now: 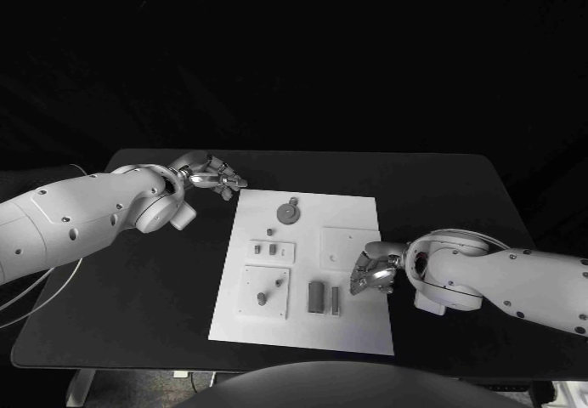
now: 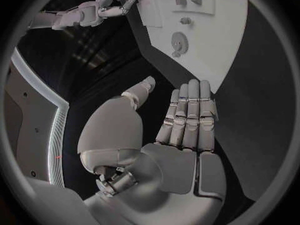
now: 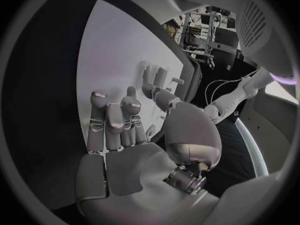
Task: Assemble the parts on the task board
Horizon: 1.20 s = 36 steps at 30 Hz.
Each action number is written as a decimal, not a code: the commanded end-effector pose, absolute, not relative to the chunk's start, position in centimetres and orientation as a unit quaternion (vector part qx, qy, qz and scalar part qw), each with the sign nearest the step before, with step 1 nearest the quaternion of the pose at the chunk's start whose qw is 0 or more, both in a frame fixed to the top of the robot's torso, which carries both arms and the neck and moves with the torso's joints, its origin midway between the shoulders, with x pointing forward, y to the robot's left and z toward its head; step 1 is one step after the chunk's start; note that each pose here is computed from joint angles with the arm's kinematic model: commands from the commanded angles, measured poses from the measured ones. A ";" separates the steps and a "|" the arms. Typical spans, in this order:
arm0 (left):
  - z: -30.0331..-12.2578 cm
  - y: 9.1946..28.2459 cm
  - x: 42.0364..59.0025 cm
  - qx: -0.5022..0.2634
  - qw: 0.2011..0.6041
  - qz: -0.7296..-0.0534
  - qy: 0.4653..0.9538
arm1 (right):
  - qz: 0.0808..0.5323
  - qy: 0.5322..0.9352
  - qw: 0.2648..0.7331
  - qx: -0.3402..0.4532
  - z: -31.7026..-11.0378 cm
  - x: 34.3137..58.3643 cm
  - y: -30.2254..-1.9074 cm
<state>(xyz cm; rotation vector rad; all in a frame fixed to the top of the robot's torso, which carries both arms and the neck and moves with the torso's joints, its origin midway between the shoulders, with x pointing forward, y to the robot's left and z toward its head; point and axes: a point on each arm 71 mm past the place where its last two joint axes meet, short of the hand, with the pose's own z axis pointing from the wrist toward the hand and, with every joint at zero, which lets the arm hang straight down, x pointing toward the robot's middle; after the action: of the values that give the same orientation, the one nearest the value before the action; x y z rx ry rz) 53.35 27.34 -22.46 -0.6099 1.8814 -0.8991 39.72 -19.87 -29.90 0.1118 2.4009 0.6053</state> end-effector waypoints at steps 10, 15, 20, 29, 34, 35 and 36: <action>-22.3 27.1 53.3 -0.244 0.468 -0.373 0.763 | 0.334 0.807 0.480 -0.083 -27.7 40.1 -18.4; -22.3 27.0 53.3 -0.243 0.467 -0.373 0.764 | 0.334 0.808 0.476 -0.099 -28.6 39.6 -18.0; -22.3 27.1 53.3 -0.244 0.467 -0.372 0.764 | 0.332 0.813 0.466 -0.106 -29.3 39.2 -17.7; -22.3 27.1 53.3 -0.244 0.466 -0.372 0.765 | 0.332 0.821 0.451 -0.113 -29.9 38.8 -17.2; -22.3 27.1 53.3 -0.244 0.466 -0.372 0.765 | 0.331 0.826 0.441 -0.116 -30.4 38.6 -16.9; -22.3 27.1 53.3 -0.244 0.466 -0.372 0.765 | 0.330 0.827 0.440 -0.116 -30.4 38.6 -16.9; -22.3 27.1 53.3 -0.244 0.466 -0.372 0.765 | 0.330 0.828 0.438 -0.117 -30.5 38.6 -16.9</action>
<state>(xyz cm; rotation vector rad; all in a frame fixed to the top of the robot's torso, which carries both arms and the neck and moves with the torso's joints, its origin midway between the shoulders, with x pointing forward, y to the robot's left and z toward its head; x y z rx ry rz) 53.34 27.29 -22.46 -0.6082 1.8816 -0.9003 38.82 -17.00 -30.23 -0.2506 2.0370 0.8162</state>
